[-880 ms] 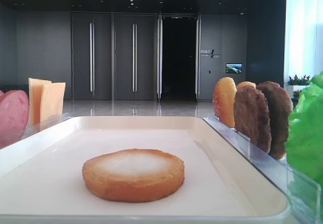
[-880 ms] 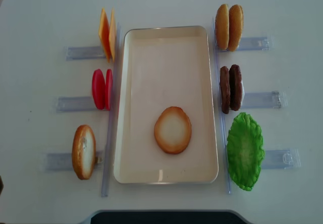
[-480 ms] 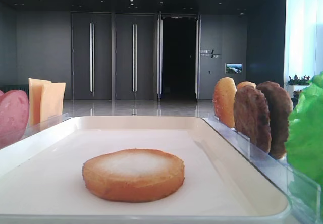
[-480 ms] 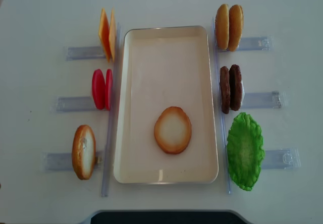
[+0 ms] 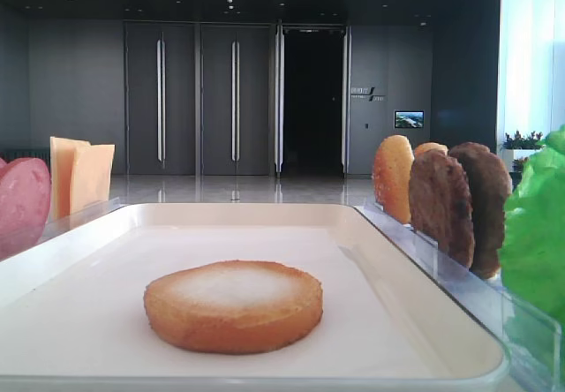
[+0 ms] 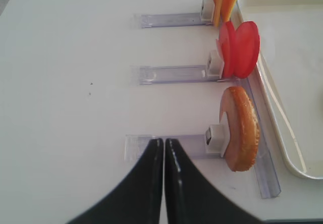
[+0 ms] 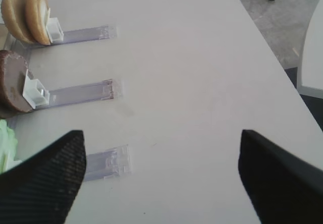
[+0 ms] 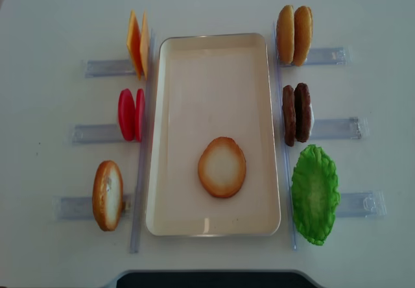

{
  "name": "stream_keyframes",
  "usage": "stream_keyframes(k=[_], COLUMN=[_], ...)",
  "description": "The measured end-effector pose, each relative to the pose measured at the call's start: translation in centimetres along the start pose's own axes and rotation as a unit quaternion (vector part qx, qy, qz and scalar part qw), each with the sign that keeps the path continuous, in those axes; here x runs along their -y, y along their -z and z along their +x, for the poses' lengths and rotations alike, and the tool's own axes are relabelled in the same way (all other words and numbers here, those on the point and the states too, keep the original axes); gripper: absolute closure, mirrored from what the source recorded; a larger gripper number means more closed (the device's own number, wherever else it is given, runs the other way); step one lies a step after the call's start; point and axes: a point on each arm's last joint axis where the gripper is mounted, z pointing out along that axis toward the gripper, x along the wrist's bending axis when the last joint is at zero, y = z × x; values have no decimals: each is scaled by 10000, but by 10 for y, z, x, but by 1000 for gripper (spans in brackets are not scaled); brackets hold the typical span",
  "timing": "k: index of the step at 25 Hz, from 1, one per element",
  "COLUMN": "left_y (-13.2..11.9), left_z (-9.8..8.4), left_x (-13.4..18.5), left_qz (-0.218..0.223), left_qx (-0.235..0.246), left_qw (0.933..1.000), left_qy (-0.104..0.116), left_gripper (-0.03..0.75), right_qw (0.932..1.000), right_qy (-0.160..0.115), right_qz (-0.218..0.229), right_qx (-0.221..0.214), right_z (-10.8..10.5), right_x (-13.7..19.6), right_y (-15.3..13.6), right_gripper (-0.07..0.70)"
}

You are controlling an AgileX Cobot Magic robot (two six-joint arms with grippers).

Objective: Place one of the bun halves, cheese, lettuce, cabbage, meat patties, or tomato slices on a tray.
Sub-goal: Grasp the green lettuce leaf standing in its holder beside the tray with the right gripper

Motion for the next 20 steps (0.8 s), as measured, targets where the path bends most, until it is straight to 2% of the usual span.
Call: stream_keyframes(k=[20], left_y=[0], left_z=[0], left_x=[0], left_qz=[0], left_qx=[0], left_qw=[10000], left_qy=[0], left_gripper=[715], right_qw=[10000], right_qy=[0], right_qz=[0], right_qx=[0], right_z=[0], right_x=[0], right_y=[0], right_gripper=[48])
